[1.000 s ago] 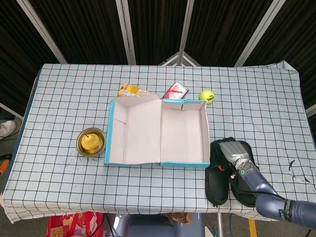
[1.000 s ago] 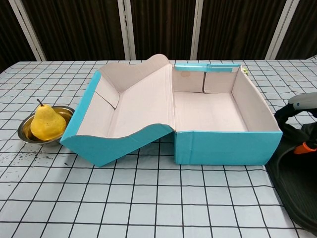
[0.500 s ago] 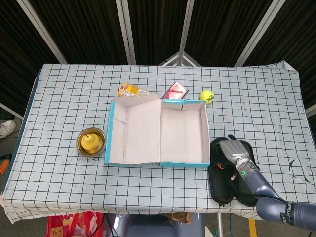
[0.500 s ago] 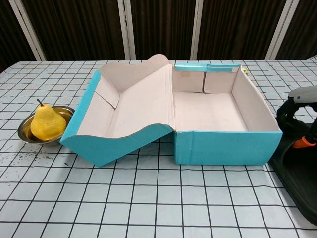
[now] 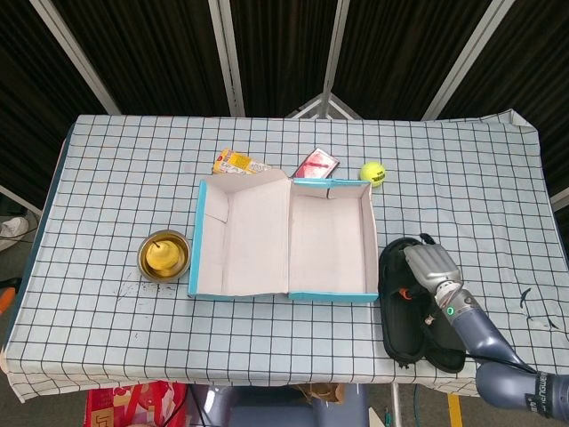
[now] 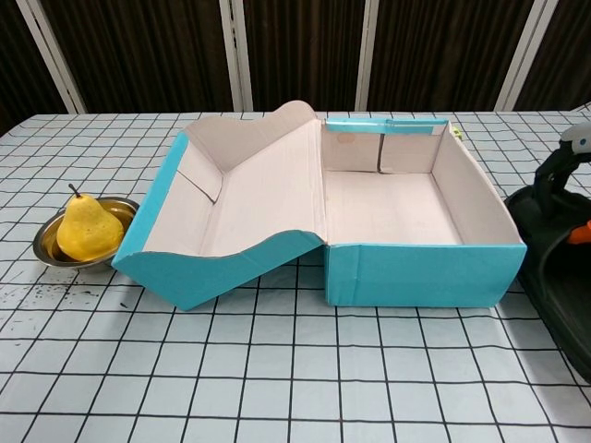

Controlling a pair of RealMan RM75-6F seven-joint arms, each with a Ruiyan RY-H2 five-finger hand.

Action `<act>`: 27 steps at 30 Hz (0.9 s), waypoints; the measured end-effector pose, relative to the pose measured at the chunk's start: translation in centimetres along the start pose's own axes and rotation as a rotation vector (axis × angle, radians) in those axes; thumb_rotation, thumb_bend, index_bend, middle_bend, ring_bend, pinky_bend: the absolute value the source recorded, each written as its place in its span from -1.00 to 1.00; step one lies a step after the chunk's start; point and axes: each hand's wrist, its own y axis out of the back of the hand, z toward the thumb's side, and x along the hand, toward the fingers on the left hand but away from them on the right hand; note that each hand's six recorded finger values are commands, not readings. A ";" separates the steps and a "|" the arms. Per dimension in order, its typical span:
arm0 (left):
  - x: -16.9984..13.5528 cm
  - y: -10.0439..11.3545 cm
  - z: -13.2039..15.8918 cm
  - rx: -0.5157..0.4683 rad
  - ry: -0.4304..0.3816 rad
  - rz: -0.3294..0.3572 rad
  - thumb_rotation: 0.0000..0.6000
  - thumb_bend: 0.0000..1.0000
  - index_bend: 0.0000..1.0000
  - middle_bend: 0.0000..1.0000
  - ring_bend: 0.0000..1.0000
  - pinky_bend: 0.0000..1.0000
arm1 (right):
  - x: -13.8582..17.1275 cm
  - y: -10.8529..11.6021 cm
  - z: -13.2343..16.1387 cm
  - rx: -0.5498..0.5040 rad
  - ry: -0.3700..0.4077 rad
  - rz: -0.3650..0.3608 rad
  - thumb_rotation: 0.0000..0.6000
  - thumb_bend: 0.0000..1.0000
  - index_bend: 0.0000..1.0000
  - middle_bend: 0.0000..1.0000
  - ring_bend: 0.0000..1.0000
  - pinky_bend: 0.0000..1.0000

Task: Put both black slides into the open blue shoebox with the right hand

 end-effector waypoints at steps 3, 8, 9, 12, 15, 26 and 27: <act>-0.1 0.1 -0.1 -0.004 0.000 0.002 1.00 -0.28 -1.00 -1.00 -1.00 -0.86 | 0.4 1.0 -0.3 0.013 -0.011 -0.015 1.00 -0.42 0.07 0.08 -0.53 -1.00; -0.1 0.2 -0.1 -0.005 0.002 0.004 1.00 -0.28 -1.00 -1.00 -1.00 -0.86 | 1.0 2.7 -0.6 0.028 -0.027 -0.045 1.00 -0.42 0.07 0.08 -0.53 -1.00; -0.1 0.2 -0.1 -0.005 0.002 0.004 1.00 -0.28 -1.00 -1.00 -1.00 -0.86 | 1.1 3.1 -0.7 0.029 -0.029 -0.051 1.00 -0.42 0.07 0.08 -0.53 -1.00; -0.1 0.3 -0.2 -0.005 0.004 0.007 1.00 -0.28 -1.00 -1.00 -1.00 -0.86 | 1.5 4.2 -0.9 0.037 -0.036 -0.072 1.00 -0.42 0.07 0.08 -0.53 -1.00; -0.1 0.3 -0.3 -0.006 0.009 0.007 1.00 -0.28 -1.00 -1.00 -1.00 -0.86 | 1.8 5.5 -1.1 0.048 -0.044 -0.091 1.00 -0.42 0.07 0.08 -0.53 -1.00; -0.1 0.2 -0.3 -0.013 0.011 0.004 1.00 -0.28 -1.00 -1.00 -1.00 -0.86 | 3.1 11.6 0.2 0.042 -0.026 -0.174 1.00 -0.42 0.07 0.08 -0.53 -1.00; -0.1 0.3 -0.4 -0.013 0.014 0.006 1.00 -0.28 -1.00 -1.00 -1.00 -0.86 | 3.1 12.2 0.6 0.027 -0.015 -0.180 1.00 -0.42 0.07 0.08 -0.53 -1.00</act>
